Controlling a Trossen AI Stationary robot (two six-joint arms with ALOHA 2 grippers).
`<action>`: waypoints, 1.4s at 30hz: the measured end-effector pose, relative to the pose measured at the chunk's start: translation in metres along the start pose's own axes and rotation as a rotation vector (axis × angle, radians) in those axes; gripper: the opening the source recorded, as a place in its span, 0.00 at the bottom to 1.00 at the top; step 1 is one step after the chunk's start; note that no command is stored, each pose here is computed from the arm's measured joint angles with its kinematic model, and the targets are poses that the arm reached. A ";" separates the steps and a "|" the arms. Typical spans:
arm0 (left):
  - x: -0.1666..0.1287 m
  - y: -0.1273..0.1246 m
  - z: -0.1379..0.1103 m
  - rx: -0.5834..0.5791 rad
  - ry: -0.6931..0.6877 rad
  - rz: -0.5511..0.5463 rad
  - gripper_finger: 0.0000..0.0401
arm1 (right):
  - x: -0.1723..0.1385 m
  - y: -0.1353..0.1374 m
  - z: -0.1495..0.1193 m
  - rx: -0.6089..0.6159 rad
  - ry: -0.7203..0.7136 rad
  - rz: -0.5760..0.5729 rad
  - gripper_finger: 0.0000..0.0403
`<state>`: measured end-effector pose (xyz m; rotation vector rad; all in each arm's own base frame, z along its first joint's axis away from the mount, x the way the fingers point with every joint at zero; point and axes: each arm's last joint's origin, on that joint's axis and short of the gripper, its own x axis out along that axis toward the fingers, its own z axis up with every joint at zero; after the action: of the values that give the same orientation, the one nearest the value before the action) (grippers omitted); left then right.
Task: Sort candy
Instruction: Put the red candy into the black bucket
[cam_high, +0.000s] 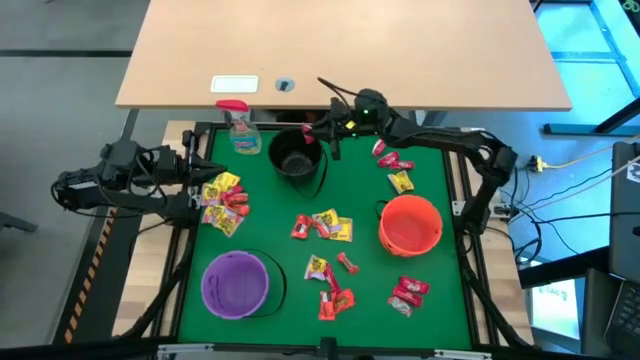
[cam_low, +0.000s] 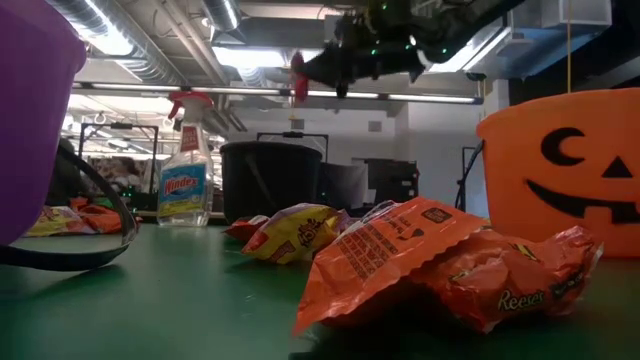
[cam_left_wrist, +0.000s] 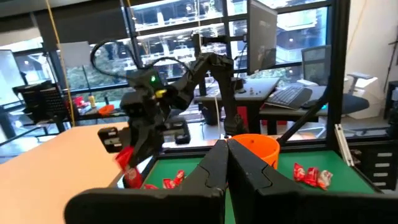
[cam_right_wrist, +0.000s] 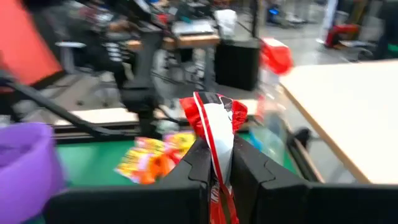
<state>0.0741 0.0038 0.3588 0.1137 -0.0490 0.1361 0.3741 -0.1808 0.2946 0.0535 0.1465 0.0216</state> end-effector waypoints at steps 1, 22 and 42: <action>0.000 0.000 0.000 0.000 0.001 0.006 0.00 | 0.002 -0.002 -0.003 0.007 0.011 -0.015 0.08; 0.000 0.000 0.001 0.023 -0.006 0.008 0.00 | 0.013 -0.010 -0.026 0.057 0.134 -0.090 0.31; 0.000 0.000 0.001 0.022 -0.005 0.009 0.00 | -0.059 0.017 0.014 -0.123 0.822 -0.301 0.32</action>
<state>0.0741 0.0041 0.3594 0.1358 -0.0532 0.1451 0.3172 -0.1664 0.3177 -0.1044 0.9724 -0.2517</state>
